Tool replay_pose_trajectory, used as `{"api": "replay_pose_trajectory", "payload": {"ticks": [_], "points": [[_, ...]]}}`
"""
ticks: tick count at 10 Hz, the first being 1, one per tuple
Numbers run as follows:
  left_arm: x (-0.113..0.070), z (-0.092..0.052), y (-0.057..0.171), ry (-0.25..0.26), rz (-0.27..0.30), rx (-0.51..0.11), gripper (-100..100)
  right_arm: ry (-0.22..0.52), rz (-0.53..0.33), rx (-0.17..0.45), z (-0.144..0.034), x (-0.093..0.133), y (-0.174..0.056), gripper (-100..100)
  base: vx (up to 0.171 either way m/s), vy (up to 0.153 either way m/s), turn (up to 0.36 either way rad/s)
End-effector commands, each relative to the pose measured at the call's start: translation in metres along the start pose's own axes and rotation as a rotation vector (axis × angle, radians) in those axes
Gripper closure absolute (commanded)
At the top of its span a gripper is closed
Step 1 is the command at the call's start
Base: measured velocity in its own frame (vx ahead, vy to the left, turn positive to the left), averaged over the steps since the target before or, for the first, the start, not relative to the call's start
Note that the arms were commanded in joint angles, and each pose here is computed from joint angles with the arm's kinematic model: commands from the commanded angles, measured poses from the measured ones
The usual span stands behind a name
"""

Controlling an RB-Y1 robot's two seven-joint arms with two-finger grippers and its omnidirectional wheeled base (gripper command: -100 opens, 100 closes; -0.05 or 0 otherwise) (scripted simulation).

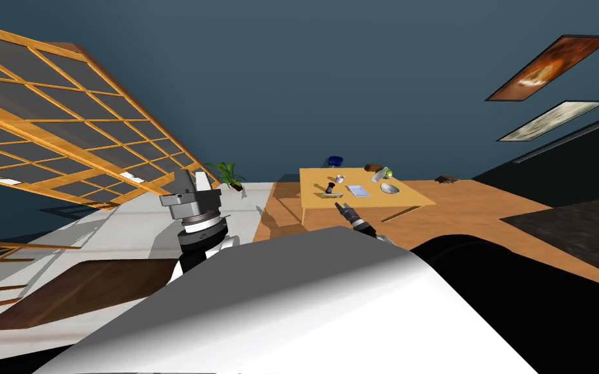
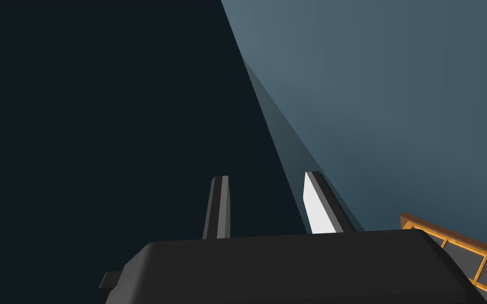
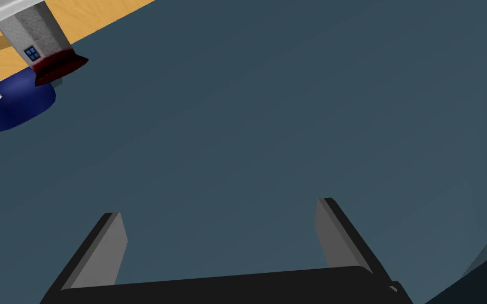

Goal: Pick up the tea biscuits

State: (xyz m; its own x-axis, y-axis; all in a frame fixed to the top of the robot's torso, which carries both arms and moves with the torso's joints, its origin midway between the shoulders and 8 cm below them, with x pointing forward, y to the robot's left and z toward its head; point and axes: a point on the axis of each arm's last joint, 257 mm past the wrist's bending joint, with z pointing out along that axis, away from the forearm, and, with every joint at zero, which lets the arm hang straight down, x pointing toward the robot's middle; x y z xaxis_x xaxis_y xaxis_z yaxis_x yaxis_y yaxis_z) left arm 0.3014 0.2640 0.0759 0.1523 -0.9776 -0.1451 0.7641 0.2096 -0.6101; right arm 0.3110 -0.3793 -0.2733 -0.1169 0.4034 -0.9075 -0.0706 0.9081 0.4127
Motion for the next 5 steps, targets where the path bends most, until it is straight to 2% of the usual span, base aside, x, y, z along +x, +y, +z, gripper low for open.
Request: {"api": "replay_pose_trajectory", "payload": {"ticks": [1, 2, 3, 4, 5], "points": [[0.000, 0.000, 0.000, 0.000, 0.000, 0.000, 0, 0.038, -0.038, 0.023, -0.009, 0.012, -0.016, -100, 0.021, 0.035, 0.147], [0.000, 0.000, 0.000, 0.000, 0.000, 0.000, 0, 0.100, -0.108, 0.045, -0.022, 0.025, -0.033, -100, 0.031, 0.047, 0.234], [0.000, 0.000, 0.000, 0.000, 0.000, 0.000, 0, 0.105, -0.108, 0.051, -0.024, 0.027, -0.036, -100, 0.033, 0.030, 0.141], [0.000, 0.000, 0.000, 0.000, 0.000, 0.000, 0, 0.165, -0.177, 0.066, -0.037, 0.039, -0.050, -100, 0.044, 0.033, 0.310], [0.000, 0.000, 0.000, 0.000, 0.000, 0.000, 0, 0.176, -0.176, 0.080, -0.041, 0.043, -0.056, -100, 0.035, 0.019, 0.101]]}}
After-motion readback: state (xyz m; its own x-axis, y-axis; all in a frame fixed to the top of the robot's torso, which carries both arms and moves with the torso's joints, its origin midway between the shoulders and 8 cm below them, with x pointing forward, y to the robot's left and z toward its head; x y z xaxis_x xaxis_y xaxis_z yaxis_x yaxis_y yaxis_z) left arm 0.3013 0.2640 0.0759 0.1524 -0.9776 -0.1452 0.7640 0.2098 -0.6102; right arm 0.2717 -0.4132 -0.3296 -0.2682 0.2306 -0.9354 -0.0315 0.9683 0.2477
